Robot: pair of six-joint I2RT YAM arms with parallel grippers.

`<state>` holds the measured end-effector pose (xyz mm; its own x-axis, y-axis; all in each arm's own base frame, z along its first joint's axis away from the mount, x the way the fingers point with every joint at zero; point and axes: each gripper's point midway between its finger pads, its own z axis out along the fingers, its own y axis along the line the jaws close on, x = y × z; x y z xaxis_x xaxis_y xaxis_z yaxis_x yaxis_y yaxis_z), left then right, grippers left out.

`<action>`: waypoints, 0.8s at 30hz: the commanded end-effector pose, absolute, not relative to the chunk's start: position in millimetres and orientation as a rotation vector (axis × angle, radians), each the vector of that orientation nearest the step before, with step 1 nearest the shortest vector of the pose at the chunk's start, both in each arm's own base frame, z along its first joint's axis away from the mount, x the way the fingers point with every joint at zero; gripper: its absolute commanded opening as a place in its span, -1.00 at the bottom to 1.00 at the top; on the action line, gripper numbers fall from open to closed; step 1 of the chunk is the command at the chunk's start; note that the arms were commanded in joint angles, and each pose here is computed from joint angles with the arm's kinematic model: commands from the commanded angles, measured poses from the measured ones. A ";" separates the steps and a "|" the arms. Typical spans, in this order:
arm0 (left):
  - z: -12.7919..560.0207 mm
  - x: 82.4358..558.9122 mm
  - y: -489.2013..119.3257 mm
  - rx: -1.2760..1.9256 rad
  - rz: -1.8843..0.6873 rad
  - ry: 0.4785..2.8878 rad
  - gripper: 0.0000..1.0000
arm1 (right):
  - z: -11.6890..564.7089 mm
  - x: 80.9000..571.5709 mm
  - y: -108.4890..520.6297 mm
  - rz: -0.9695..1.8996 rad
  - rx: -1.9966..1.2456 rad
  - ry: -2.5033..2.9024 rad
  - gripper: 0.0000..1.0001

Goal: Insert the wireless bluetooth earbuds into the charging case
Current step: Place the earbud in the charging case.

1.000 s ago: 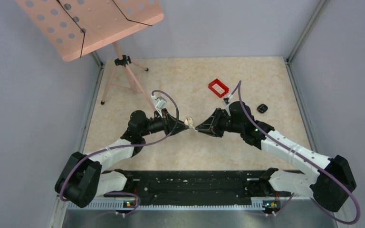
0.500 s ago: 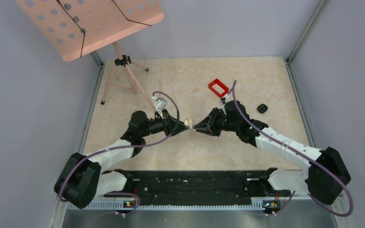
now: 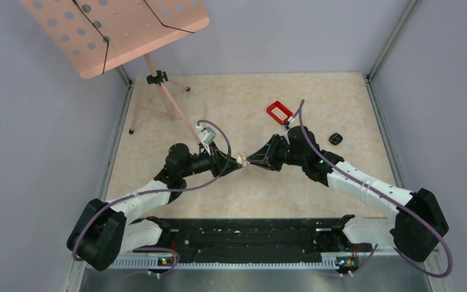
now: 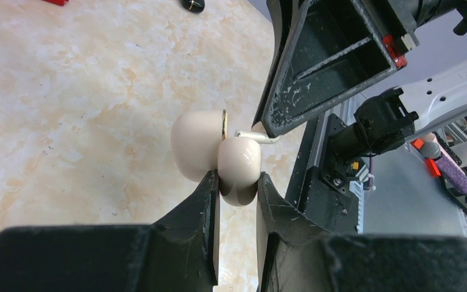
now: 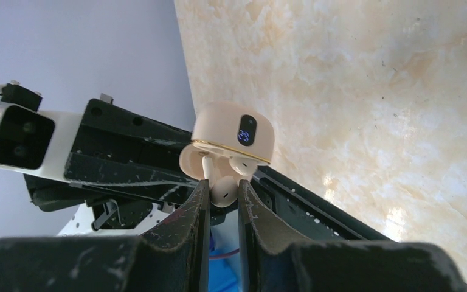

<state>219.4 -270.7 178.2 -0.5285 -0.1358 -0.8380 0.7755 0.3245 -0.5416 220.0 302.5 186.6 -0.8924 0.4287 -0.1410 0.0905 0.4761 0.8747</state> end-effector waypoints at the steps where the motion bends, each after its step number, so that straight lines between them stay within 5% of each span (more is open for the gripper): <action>1: 192.8 217.2 -273.0 0.627 -1.296 1.649 -1.00 | 219.9 238.1 308.3 1.439 0.424 2.280 -1.00; 24: 197.0 215.1 -273.5 0.644 -1.259 1.646 -1.00 | 205.4 241.6 305.1 1.420 0.449 2.305 -1.00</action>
<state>214.6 -270.0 174.8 -0.4978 -0.1032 -0.8611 0.7886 0.3594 -0.4989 229.8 302.0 190.0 -0.8836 0.4454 -0.1443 0.0934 0.4697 0.8779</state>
